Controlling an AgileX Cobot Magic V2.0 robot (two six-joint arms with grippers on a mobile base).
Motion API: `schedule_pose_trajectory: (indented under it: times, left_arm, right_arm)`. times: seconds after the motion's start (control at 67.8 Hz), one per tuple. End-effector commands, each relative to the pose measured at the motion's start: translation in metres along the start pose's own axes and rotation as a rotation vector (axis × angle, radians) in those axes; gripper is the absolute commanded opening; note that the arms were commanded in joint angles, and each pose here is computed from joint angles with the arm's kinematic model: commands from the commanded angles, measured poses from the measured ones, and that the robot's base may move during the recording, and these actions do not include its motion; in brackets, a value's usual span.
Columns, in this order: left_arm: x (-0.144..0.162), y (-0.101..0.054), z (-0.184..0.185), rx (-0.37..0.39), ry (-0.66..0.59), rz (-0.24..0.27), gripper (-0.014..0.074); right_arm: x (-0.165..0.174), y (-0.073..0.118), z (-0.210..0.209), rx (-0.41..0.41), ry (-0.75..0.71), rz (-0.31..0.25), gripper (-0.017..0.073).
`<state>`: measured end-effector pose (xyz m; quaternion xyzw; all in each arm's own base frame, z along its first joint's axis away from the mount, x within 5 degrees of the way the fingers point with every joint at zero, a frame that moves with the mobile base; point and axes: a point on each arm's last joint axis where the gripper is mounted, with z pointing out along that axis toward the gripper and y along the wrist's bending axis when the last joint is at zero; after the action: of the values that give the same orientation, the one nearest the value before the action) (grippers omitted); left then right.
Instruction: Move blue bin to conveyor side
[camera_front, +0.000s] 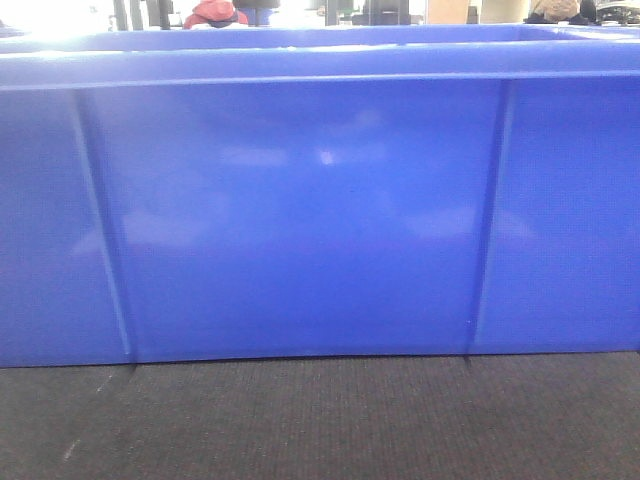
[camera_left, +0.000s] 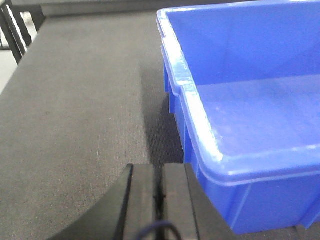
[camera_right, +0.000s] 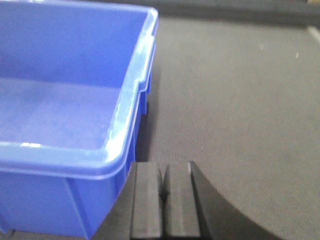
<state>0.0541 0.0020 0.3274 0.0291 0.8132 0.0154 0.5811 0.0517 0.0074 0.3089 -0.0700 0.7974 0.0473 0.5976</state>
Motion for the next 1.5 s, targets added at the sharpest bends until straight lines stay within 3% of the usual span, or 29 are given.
schedule_pose_trajectory:
  times: [0.0, 0.177, 1.047, 1.327, 1.49]
  left_arm:
    - [0.011, 0.0, -0.006, -0.003, -0.089, -0.006, -0.0018]
    - [0.024, -0.001, -0.014, -0.002, -0.175, -0.008, -0.0018]
    - [0.028, -0.001, -0.014, -0.004, -0.173, -0.009, -0.0018]
    - [0.066, -0.001, 0.002, -0.094, -0.25, -0.037, -0.0018]
    - [0.092, -0.004, 0.027, -0.08, -0.306, -0.036, -0.0018]
  right_arm:
    - [0.009, -0.001, -0.012, 0.01, -0.128, -0.017, -0.0076]
    - [0.02, -0.001, -0.028, 0.009, -0.263, -0.014, -0.0076]
    - [0.022, -0.001, -0.027, 0.009, -0.257, -0.014, -0.0078]
    - [0.022, -0.001, -0.027, 0.009, -0.257, -0.014, -0.0078]
    - [0.022, -0.001, -0.027, 0.009, -0.257, -0.014, -0.0078]
